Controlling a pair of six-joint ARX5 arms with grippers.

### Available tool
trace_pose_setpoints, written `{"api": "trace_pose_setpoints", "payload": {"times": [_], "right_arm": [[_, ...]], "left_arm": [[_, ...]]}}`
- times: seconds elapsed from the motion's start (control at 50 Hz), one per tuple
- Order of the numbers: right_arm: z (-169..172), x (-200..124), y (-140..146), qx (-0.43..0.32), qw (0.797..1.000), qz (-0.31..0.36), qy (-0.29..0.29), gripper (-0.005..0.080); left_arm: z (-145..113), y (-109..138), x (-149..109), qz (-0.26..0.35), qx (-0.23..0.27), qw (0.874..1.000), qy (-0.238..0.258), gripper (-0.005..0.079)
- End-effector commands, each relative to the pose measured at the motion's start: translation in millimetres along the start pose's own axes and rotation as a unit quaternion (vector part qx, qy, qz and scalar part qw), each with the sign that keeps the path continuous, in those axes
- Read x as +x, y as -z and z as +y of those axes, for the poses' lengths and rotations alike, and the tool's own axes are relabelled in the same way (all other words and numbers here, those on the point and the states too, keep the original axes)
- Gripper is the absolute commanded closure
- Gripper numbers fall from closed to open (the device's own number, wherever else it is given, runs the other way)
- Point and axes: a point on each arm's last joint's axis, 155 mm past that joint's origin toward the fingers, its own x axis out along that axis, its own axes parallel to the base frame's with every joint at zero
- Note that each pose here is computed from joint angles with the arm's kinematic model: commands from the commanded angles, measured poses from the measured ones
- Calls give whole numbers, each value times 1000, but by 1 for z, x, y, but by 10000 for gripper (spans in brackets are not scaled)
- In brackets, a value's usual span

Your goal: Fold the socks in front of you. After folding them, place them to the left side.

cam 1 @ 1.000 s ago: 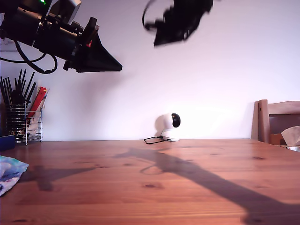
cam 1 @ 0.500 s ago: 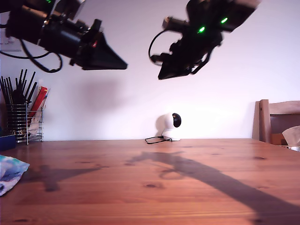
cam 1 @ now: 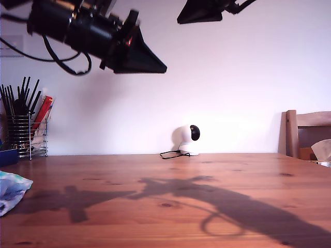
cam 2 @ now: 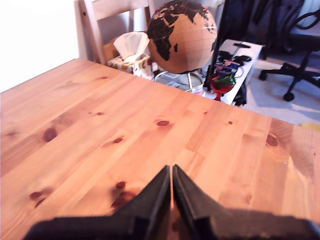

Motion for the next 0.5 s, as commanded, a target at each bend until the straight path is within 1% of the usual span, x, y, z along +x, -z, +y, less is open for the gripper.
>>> {"api": "trace_pose_setpoints", "payload": {"times": [0.0, 0.04, 0.12, 0.2, 0.28, 0.48], "right_arm": [[12, -12, -10, -7, 1000, -14, -9, 764], [18, -19, -16, -9, 1000, -21, -12, 764], [28, -29, -18, -10, 1000, -20, -19, 764], [45, -36, -13, -9, 999, -14, -32, 764], [59, -43, -4, -7, 999, -7, -40, 764], [87, -55, 21, -6, 1000, 4, -27, 764]], "left_arm": [[-11, -14, -15, -13, 11, 1000, -1, 762], [-14, -18, -22, -14, 13, 1000, -4, 762], [-19, -21, -33, -12, 15, 1000, -10, 762], [-29, -29, -45, -22, 22, 999, -8, 762], [-37, -32, -56, -24, 24, 999, -7, 762], [-48, -18, -80, -21, 22, 999, -22, 762]]}}
